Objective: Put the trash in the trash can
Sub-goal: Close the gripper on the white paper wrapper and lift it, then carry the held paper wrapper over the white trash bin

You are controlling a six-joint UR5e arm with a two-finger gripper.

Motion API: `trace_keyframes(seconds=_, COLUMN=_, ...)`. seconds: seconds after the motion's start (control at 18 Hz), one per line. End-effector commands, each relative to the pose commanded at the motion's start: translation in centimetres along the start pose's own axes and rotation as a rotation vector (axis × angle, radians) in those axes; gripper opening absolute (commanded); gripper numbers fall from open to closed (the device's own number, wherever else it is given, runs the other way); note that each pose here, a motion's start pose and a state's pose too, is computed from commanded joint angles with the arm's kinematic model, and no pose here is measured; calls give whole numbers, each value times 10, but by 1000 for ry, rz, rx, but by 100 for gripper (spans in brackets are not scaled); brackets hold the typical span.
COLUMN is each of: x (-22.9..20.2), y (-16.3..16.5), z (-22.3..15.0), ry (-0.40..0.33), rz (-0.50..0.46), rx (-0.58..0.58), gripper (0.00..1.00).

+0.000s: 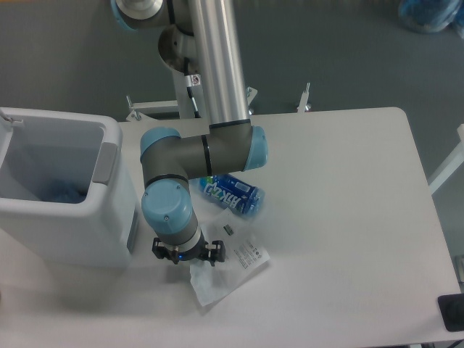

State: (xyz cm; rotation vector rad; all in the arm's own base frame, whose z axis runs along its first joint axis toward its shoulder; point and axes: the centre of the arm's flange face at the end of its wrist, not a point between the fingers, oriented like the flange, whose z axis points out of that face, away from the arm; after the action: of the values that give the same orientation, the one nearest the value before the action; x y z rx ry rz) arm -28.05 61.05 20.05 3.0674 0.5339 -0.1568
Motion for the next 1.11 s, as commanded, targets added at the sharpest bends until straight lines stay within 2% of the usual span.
trace_keyframes(seconds=0.39, x=-2, y=1, z=-26, ry=-6, rz=-4, rx=39, gripper=0)
trace_keyframes(seconds=0.61, x=-20, y=0, z=-94, ry=-1, rz=-32, rx=161, gripper=0)
trace_keyframes(seconds=0.89, x=-32, y=5, z=-173, ry=87, rz=-52, rx=325, gripper=0)
trace_keyframes(seconds=1.06, x=-27, y=8, z=-210, ry=172, rz=-41, rx=410, gripper=0)
trace_keyframes(seconds=1.11, x=-32, y=14, z=-233, ry=219, rz=-48, rx=464, gripper=0)
